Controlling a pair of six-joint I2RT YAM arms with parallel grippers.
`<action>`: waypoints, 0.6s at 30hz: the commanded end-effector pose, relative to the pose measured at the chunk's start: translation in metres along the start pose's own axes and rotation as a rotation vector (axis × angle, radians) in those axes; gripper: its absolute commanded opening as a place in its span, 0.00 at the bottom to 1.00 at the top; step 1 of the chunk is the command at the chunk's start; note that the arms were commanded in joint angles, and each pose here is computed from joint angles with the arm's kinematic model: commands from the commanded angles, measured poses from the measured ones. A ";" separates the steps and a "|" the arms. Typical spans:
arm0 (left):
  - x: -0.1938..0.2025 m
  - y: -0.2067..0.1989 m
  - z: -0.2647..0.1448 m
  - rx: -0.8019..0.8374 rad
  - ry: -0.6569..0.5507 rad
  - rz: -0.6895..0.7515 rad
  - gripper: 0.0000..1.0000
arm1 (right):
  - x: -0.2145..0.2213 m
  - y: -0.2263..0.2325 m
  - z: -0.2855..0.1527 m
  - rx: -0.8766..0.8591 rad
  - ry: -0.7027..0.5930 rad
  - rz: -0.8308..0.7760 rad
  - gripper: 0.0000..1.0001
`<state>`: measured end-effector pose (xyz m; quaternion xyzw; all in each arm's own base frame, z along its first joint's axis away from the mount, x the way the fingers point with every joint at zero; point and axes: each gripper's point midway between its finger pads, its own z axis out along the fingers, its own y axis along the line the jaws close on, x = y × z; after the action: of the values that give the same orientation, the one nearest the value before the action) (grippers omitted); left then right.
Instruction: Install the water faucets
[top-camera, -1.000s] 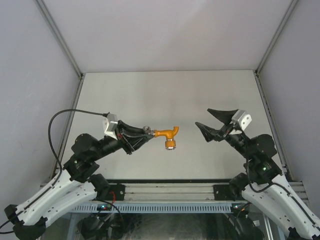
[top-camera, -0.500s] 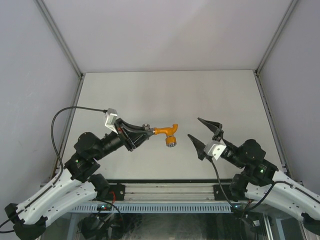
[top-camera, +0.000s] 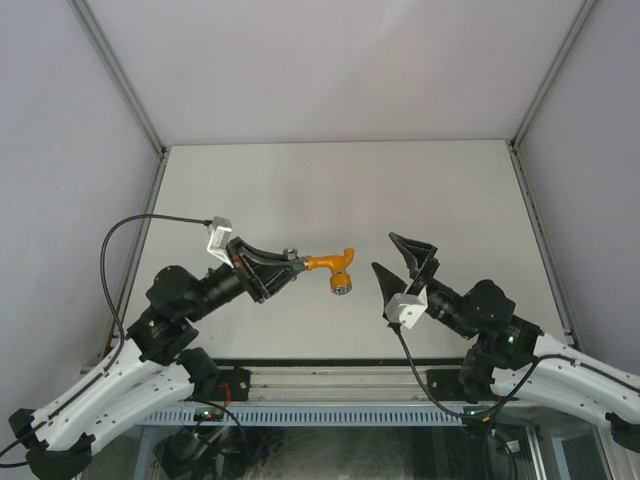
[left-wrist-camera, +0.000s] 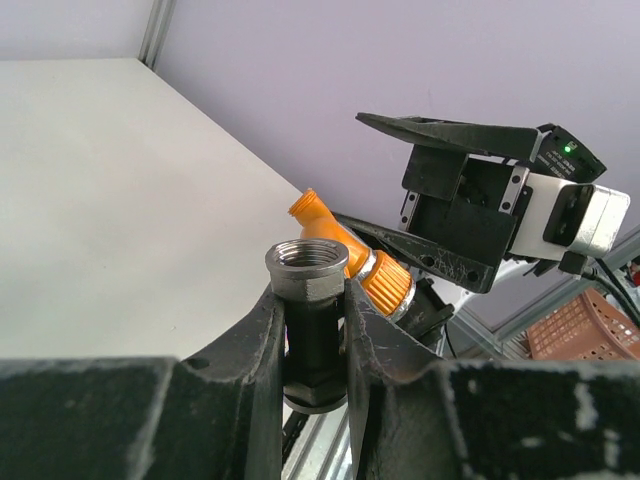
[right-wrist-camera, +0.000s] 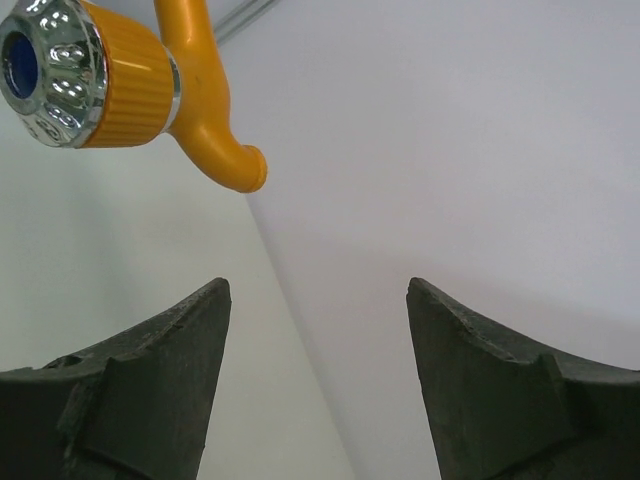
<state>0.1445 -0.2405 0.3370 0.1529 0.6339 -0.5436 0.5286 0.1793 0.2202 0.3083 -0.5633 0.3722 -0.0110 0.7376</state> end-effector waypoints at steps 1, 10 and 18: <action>-0.054 -0.037 -0.006 0.083 -0.145 0.004 0.00 | -0.008 -0.015 0.003 0.067 -0.017 -0.097 0.70; -0.054 -0.036 -0.006 0.075 -0.138 -0.006 0.00 | -0.008 -0.014 0.010 0.074 -0.018 -0.165 0.71; -0.056 -0.037 -0.004 0.072 -0.136 -0.019 0.00 | -0.015 -0.010 0.016 0.051 -0.050 -0.235 0.72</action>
<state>0.1444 -0.2375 0.3508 0.1389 0.6303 -0.5492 0.5308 0.1854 0.2316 0.3105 -0.5903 0.3157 -0.0821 0.7384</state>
